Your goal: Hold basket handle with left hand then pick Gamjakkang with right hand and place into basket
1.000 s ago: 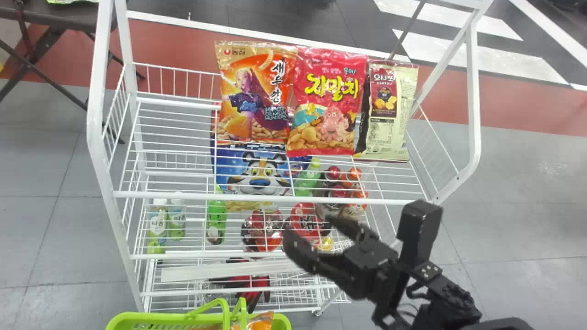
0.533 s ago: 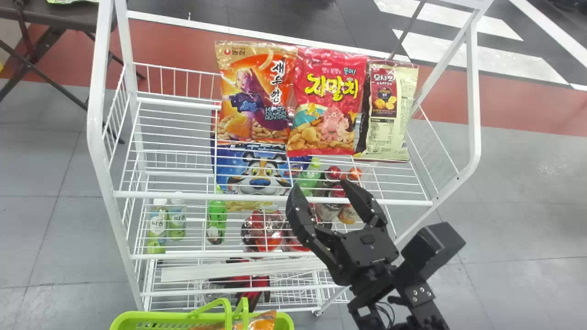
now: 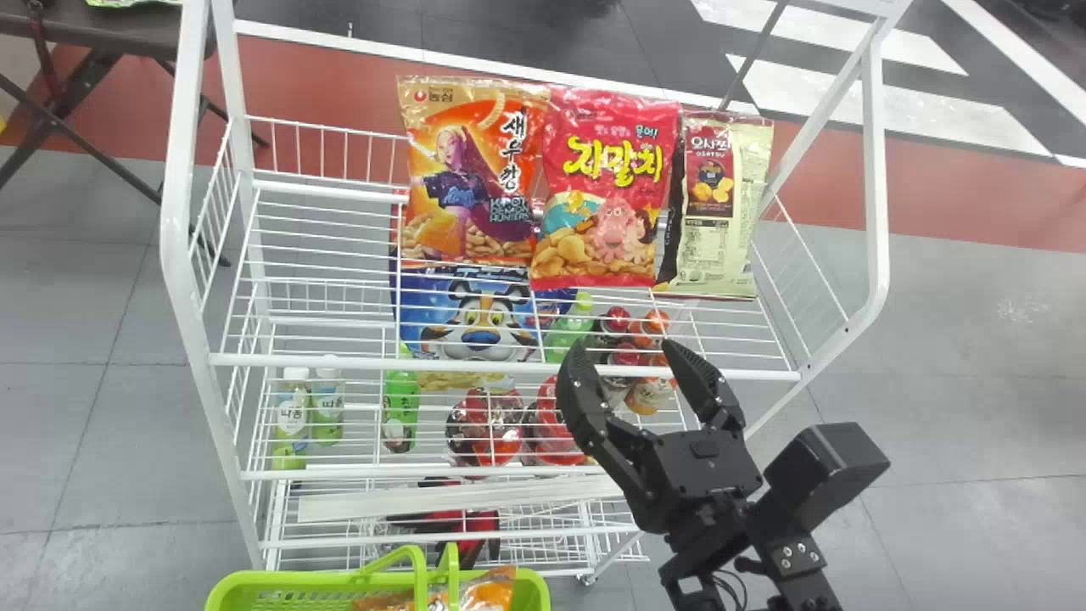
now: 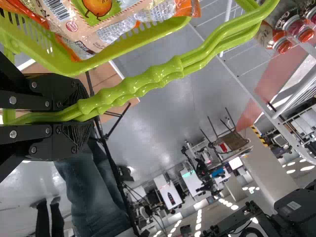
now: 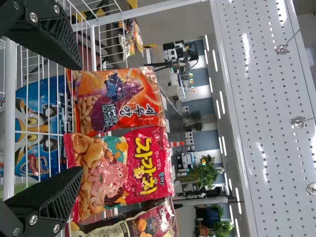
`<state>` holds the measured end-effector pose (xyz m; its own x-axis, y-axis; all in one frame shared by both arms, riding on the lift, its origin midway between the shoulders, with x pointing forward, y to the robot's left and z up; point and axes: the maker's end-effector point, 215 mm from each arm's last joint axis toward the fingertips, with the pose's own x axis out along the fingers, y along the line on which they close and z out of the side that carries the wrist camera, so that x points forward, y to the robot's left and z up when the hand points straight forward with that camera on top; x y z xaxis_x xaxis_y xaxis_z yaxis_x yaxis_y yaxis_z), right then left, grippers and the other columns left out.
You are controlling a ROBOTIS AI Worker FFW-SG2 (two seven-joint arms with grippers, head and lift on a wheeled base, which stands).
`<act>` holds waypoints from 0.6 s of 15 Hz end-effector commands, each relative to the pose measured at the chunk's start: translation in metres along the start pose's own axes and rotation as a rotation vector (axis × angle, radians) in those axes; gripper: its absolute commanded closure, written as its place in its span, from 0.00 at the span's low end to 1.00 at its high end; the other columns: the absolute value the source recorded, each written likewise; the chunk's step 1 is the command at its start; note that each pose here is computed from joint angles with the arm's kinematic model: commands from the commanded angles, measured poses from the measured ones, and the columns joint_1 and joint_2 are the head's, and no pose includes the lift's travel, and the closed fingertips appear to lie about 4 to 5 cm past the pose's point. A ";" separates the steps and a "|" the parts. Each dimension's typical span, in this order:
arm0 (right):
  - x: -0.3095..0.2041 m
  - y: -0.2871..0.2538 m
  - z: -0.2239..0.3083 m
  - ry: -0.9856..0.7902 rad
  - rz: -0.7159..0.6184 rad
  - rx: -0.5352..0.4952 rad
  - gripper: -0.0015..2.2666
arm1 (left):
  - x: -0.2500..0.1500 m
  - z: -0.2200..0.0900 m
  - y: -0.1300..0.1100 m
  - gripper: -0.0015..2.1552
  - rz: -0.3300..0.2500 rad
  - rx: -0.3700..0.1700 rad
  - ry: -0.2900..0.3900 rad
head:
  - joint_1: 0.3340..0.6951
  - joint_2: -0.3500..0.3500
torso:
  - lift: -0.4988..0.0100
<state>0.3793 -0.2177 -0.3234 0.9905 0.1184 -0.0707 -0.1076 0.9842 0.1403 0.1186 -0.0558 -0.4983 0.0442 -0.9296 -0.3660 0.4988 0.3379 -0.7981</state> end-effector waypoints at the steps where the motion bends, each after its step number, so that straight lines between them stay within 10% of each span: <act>1: 0.000 0.000 -0.001 0.003 0.001 -0.006 0.04 | 0.000 -0.001 0.000 0.99 -0.001 0.001 0.002 | 1.00 0.00 | 0.94; 9: 0.001 0.001 0.001 -0.005 0.002 -0.005 0.05 | 0.000 -0.005 -0.001 0.99 0.007 -0.002 0.020 | 1.00 0.00 | 0.94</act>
<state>0.3802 -0.2163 -0.3215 0.9906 0.1202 -0.0651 -0.1106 0.9847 0.1348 0.1136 -0.0553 -0.5007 0.0317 -0.9234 -0.3825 0.4958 0.3469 -0.7962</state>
